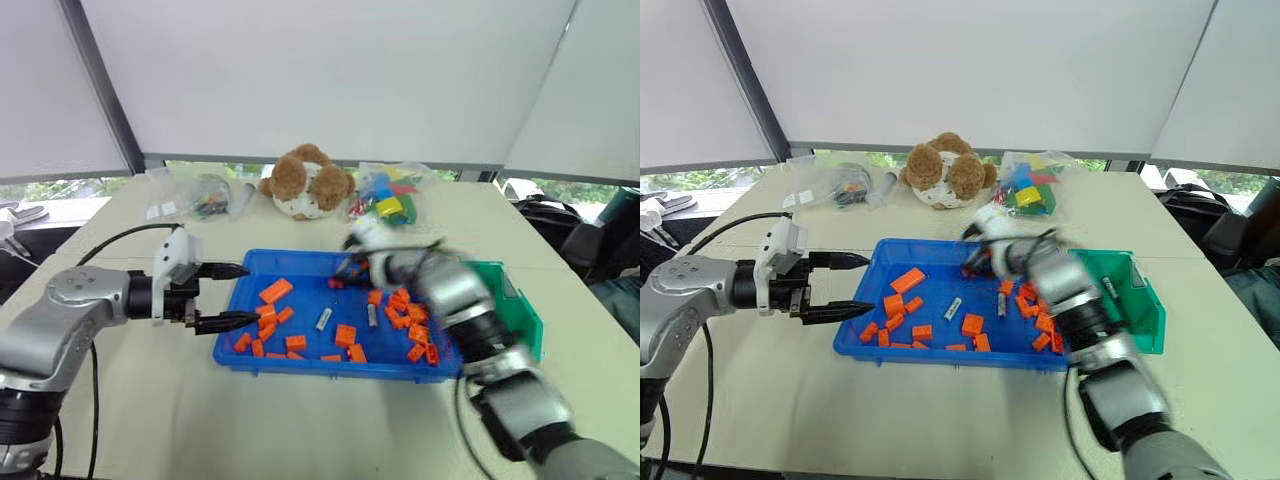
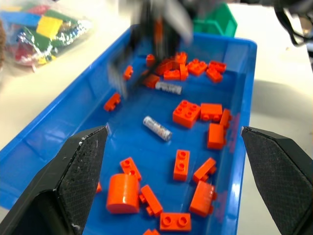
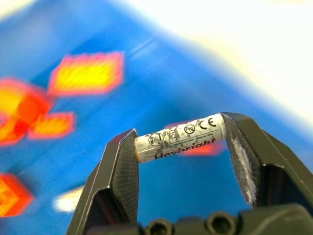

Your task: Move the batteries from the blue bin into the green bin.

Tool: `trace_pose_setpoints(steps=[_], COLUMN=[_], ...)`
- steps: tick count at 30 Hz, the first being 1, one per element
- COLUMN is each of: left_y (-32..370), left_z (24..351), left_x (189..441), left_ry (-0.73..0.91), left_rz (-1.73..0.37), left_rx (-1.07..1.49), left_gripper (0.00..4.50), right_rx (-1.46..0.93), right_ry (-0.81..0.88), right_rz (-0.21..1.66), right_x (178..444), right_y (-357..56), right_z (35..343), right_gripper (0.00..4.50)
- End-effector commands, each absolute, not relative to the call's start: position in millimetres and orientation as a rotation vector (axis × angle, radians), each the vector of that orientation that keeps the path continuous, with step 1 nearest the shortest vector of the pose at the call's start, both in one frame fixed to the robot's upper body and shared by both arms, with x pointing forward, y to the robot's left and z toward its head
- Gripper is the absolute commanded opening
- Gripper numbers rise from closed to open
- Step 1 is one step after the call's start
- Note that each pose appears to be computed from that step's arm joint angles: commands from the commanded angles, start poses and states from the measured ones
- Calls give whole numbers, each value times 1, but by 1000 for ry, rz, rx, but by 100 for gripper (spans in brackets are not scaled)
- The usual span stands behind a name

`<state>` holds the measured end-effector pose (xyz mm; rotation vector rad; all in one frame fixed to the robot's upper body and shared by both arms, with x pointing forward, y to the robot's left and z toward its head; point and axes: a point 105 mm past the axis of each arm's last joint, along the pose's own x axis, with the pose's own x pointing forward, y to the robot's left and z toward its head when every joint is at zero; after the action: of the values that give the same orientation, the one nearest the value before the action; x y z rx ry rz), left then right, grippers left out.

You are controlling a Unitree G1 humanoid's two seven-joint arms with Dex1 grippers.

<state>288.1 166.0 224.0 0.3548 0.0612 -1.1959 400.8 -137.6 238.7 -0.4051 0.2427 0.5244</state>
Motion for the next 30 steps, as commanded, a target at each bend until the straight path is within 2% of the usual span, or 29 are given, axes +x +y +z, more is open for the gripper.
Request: trace_pose_setpoints(steps=[1, 4, 7, 11, 15, 17, 20, 23, 26, 30], left_y=[156, 154, 152, 150, 149, 149, 150, 151, 152, 153], left_z=[228, 227, 228, 227, 227, 227, 226, 227, 228, 229], left_x=[286, 289, 292, 293, 292, 291, 290, 291, 291, 290], left_ry=[35, 34, 31, 30, 34, 41, 50, 52, 54, 62], left_rz=[-1233, -1247, -1258, -1273, -1287, -1297, -1305, -1306, -1308, -1323], left_rx=[351, 352, 352, 351, 346, 344, 347, 351, 354, 359], left_gripper=[450, 450, 450, 450, 450, 450, 450, 450, 450, 450], right_rx=[-389, -381, -374, -374, -359, -357, -366, -387, -383, -341], right_ry=[240, 302, 360, 429, 451, 447, 426, 385, 341, 329], right_rz=[328, 238, 201, 176, 195, 209, 223, 257, 373, 651], right_x=[381, 366, 354, 342, 336, 334, 333, 335, 337, 336], right_y=[-205, -242, -259, -271, -270, -269, -267, -260, -234, -170], right_z=[259, 252, 239, 220, 214, 216, 224, 239, 252, 246], right_gripper=[218, 218, 218, 218, 218, 322, 443, 443, 443, 443])
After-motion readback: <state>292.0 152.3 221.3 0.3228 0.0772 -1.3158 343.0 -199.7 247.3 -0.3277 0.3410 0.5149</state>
